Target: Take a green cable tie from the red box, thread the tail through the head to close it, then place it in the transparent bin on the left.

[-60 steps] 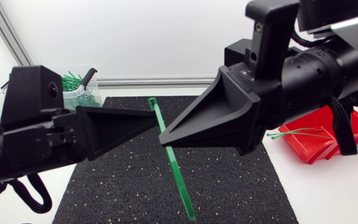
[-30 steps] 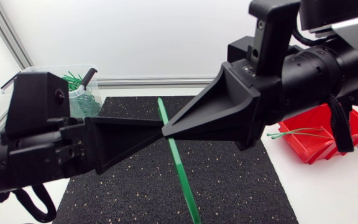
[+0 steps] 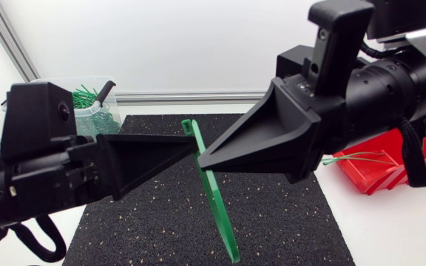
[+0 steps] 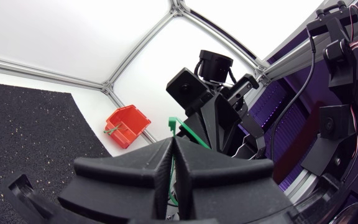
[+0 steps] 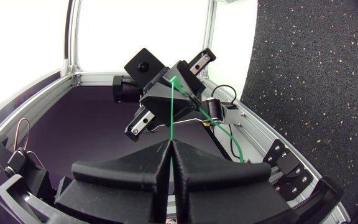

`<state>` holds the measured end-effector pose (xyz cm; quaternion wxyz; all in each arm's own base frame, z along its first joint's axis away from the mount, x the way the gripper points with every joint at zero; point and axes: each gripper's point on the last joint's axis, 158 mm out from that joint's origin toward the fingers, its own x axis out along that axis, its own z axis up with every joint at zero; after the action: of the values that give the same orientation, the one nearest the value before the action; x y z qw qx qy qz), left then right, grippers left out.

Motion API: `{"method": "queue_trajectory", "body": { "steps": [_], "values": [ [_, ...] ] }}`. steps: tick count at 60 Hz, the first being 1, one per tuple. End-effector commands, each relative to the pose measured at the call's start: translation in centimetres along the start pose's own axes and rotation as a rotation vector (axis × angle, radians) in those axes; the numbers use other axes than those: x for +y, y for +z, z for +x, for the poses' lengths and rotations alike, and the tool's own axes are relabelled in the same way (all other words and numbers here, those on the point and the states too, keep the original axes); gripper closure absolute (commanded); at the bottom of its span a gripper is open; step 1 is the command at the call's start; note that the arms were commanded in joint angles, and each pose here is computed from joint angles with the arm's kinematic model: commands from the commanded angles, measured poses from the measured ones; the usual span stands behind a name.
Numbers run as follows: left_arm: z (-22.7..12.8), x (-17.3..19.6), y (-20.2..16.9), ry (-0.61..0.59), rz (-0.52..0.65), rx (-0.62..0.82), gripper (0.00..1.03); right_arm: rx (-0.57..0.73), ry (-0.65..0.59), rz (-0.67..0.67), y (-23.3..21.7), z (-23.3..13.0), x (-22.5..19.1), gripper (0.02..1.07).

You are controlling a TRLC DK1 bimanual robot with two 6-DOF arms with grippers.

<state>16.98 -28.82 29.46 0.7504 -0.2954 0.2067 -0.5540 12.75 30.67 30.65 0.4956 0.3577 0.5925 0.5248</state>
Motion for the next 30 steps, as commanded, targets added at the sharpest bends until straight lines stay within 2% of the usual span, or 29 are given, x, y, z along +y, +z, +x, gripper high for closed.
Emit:
{"method": "queue_trajectory", "body": {
  "steps": [1,30],
  "values": [
    [0.01,-1.15,1.63,-0.022,0.035,-0.034,0.99,0.021,0.000,0.034,-0.80,0.22,-0.53,1.01],
    [0.32,-1.00,0.88,-0.023,0.029,-0.013,0.99,0.034,0.002,0.027,-0.57,0.77,-0.63,1.01]
  ]
}}
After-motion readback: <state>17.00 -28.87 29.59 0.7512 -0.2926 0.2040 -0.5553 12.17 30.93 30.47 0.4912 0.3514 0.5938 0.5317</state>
